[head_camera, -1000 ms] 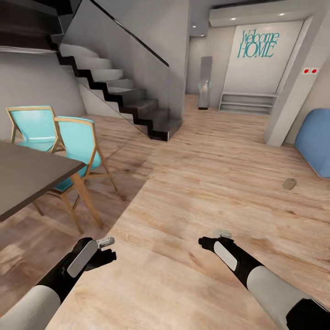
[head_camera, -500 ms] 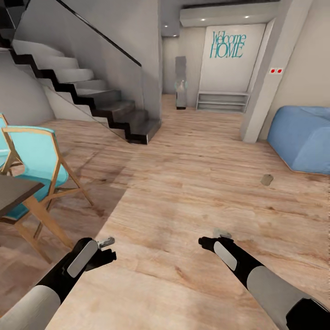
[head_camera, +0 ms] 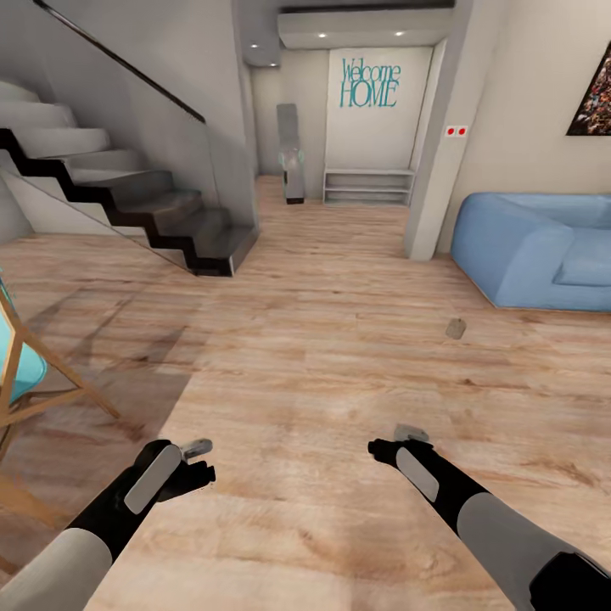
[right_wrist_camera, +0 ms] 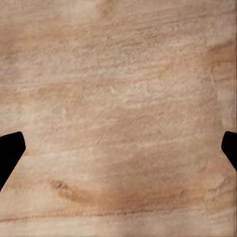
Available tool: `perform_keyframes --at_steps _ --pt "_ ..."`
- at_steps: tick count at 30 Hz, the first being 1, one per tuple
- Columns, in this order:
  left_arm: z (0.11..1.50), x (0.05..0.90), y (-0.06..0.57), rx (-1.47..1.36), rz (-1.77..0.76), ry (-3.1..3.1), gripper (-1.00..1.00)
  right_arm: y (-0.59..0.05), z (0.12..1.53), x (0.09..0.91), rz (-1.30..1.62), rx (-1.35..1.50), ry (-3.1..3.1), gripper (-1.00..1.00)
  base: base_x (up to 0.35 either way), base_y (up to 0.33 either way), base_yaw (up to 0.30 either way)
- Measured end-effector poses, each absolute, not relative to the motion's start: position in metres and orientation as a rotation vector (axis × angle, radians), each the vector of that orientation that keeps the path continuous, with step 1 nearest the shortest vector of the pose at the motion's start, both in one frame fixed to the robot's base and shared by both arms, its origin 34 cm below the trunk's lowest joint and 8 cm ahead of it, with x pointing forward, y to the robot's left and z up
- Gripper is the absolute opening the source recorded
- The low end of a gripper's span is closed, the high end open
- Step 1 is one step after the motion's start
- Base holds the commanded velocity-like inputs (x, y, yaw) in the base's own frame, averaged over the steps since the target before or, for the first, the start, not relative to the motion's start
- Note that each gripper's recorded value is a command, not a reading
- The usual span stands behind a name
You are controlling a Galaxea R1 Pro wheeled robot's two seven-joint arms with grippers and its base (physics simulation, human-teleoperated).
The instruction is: Place each of the two pumpkins and all three candles from the living room inside a cabinet in the living room (use any cabinet), then make sure every cabinet is closed, and position the cauldron so it is next to a table in the living room.
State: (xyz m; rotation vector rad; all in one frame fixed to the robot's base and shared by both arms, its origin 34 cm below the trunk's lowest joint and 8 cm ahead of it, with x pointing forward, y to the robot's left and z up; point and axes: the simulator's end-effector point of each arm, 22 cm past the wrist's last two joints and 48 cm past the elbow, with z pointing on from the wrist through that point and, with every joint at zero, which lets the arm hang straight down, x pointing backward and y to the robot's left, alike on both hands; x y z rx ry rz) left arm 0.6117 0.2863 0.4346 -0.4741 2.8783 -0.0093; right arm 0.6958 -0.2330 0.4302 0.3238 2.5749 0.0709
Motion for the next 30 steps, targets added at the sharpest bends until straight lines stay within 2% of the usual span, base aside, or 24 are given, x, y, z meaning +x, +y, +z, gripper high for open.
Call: perform_keyframes --at_steps 30 --pt "0.4281 0.6089 0.2863 -0.476 -0.006 2.891 1.00 -0.2360 0.4250 0.6971 0.055 0.318 2.565 1.00 0.322 0.000 -0.274"
